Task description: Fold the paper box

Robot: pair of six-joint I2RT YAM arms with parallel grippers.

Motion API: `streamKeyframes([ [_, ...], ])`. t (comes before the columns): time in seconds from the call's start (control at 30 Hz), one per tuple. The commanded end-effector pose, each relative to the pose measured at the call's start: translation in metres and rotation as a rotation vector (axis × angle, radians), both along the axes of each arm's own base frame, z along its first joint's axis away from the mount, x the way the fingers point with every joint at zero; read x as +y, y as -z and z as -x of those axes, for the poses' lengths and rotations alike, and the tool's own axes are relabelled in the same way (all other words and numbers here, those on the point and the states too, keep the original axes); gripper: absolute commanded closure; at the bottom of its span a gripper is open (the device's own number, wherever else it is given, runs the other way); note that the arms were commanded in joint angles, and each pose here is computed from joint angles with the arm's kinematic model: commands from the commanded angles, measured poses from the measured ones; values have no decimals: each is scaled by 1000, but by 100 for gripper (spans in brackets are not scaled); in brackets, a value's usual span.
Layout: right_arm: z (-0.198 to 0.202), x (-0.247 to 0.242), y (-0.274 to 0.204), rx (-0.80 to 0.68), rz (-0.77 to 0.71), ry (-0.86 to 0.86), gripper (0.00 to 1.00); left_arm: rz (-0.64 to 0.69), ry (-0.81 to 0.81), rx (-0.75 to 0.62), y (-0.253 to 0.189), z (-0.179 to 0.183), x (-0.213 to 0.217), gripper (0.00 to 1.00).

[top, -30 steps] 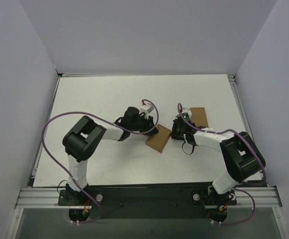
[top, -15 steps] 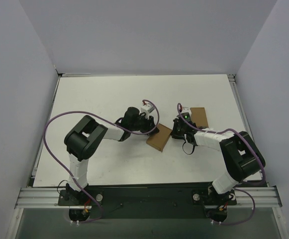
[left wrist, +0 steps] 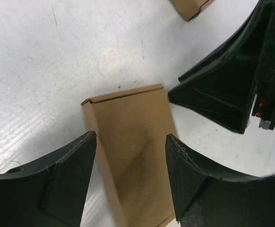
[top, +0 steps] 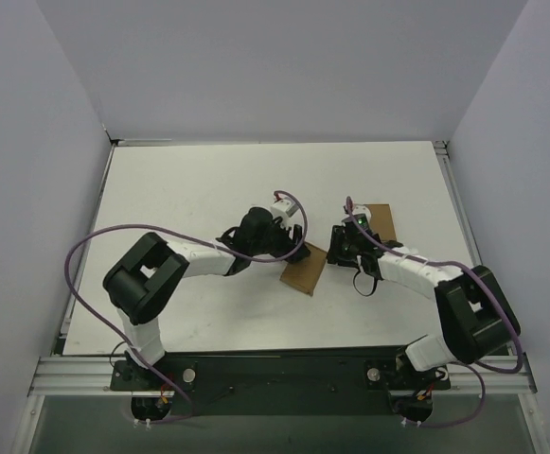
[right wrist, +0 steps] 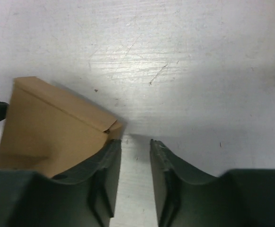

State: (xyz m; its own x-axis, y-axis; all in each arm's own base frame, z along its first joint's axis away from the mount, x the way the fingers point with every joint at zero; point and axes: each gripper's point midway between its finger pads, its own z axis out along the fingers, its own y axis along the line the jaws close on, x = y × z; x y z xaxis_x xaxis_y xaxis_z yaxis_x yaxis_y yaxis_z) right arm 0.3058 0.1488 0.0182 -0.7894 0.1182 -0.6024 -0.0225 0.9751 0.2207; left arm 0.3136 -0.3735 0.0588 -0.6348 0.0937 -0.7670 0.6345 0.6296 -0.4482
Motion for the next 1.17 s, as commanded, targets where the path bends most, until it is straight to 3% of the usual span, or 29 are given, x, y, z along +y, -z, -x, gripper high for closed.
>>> streamKeyframes([
  [0.0,12,-7,-29,-37,1,4,57,90,-59,-108,-68,-14,7,26],
  [0.1,16,-7,-39,-45,-40,11,43,97,-112,-150,-89,-19,26,23],
  [0.27,14,-18,-60,-93,-84,22,30,83,-262,-184,-113,-35,83,19],
  [0.47,7,-55,-99,-232,-89,71,22,-9,-579,-191,-133,-42,184,11],
  [0.67,13,-81,-146,-432,-45,104,16,-82,-707,-236,-164,-18,237,3],
  [0.8,16,-88,-156,-483,-27,120,16,-149,-734,-219,-172,-9,251,3],
  [1.13,17,-88,-163,-491,-42,128,16,-130,-706,-232,-185,1,250,3],
])
